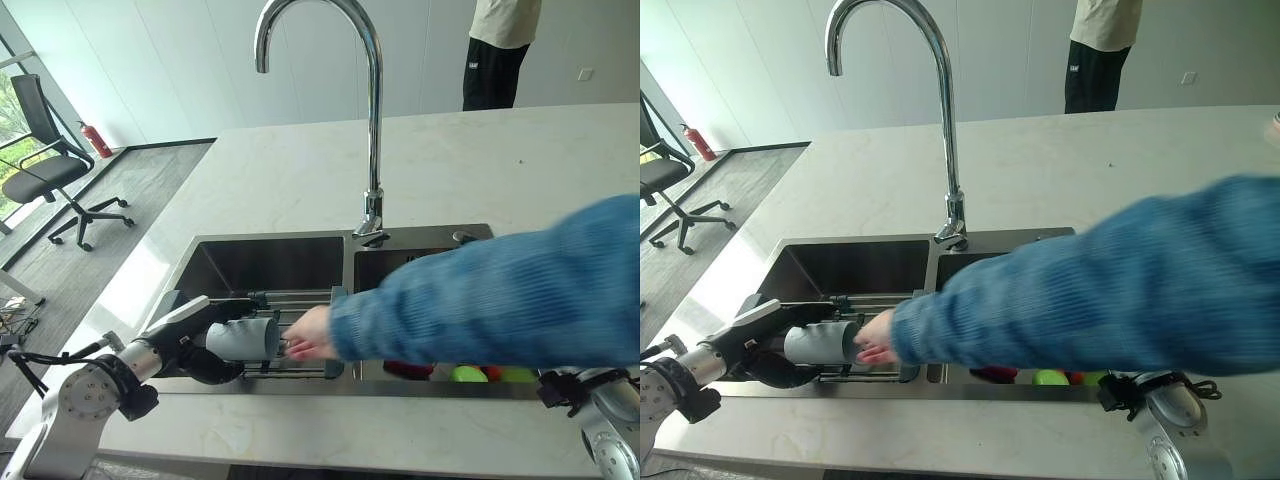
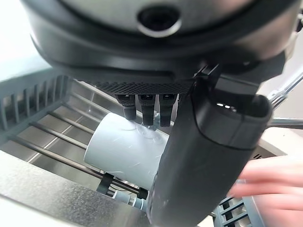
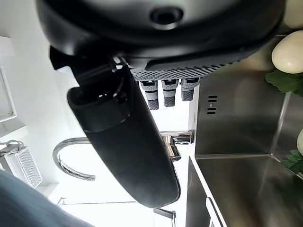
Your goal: Place the dishes in the dishwasher.
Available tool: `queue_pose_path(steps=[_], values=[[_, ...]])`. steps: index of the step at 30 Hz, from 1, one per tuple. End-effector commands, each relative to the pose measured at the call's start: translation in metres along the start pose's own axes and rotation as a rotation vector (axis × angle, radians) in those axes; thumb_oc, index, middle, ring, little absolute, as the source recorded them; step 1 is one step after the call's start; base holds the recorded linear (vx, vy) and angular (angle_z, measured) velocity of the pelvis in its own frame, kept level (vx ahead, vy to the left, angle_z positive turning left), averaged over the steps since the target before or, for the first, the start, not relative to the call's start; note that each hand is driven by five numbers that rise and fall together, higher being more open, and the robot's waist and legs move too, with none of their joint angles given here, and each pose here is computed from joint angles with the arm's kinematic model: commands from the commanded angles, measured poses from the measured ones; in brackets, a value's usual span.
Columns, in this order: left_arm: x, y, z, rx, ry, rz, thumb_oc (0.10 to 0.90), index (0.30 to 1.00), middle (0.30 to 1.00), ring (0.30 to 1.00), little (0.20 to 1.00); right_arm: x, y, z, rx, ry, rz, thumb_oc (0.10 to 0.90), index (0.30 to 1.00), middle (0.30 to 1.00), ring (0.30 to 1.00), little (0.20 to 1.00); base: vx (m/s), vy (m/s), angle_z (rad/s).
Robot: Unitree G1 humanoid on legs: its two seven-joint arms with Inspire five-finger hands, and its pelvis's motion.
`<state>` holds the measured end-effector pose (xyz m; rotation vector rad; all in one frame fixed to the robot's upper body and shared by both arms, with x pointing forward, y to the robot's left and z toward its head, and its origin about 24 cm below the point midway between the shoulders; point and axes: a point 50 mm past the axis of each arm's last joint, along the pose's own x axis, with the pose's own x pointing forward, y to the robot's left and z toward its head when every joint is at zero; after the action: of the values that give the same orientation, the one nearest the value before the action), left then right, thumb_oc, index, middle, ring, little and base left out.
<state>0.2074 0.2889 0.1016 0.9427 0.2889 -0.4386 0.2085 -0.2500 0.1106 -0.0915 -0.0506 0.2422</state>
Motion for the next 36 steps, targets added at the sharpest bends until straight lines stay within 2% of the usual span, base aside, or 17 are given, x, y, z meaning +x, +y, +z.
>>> queue_pose_path(steps=[1,12,22,26,29,33,36], values=[[-0.003,0.047,0.02,0.155,-0.035,0.166,0.8,0.9,0.9,0.9,0.9,0.024,0.003,0.055,-0.086,-0.289,0.063,0.8,0.9,0.9,0.9,0.9,0.0,0.0,0.0],[0.011,0.042,0.009,0.187,0.014,0.232,0.8,0.9,0.9,0.9,0.9,0.029,0.008,0.053,-0.109,-0.286,0.092,0.8,0.9,0.9,0.9,0.9,0.0,0.0,0.0],[0.015,0.044,0.0,0.126,0.041,0.316,0.8,0.9,0.9,0.9,0.9,0.03,0.009,0.05,-0.123,-0.276,0.101,0.8,0.9,0.9,0.9,0.9,0.0,0.005,-0.03],[-0.001,0.058,0.004,0.098,-0.018,0.481,0.8,0.9,0.9,0.9,0.9,0.026,0.006,0.05,-0.137,-0.27,0.087,0.8,0.9,0.9,0.9,0.9,0.0,0.0,0.0],[-0.006,0.06,0.004,0.098,-0.028,0.513,0.8,0.9,0.9,0.9,0.9,0.025,0.006,0.05,-0.137,-0.268,0.086,0.8,0.9,0.9,0.9,0.9,0.0,0.0,0.0],[-0.027,0.065,0.011,0.118,-0.093,0.657,0.8,0.9,0.9,0.9,0.9,0.018,0.004,0.049,-0.149,-0.259,0.072,0.8,0.9,0.9,0.9,0.9,0.02,-0.002,0.01],[-0.032,0.065,0.012,0.116,-0.109,0.681,0.8,0.9,0.9,0.9,0.9,0.017,0.005,0.05,-0.15,-0.259,0.074,0.8,0.9,0.9,0.9,0.9,0.01,-0.002,0.0]])
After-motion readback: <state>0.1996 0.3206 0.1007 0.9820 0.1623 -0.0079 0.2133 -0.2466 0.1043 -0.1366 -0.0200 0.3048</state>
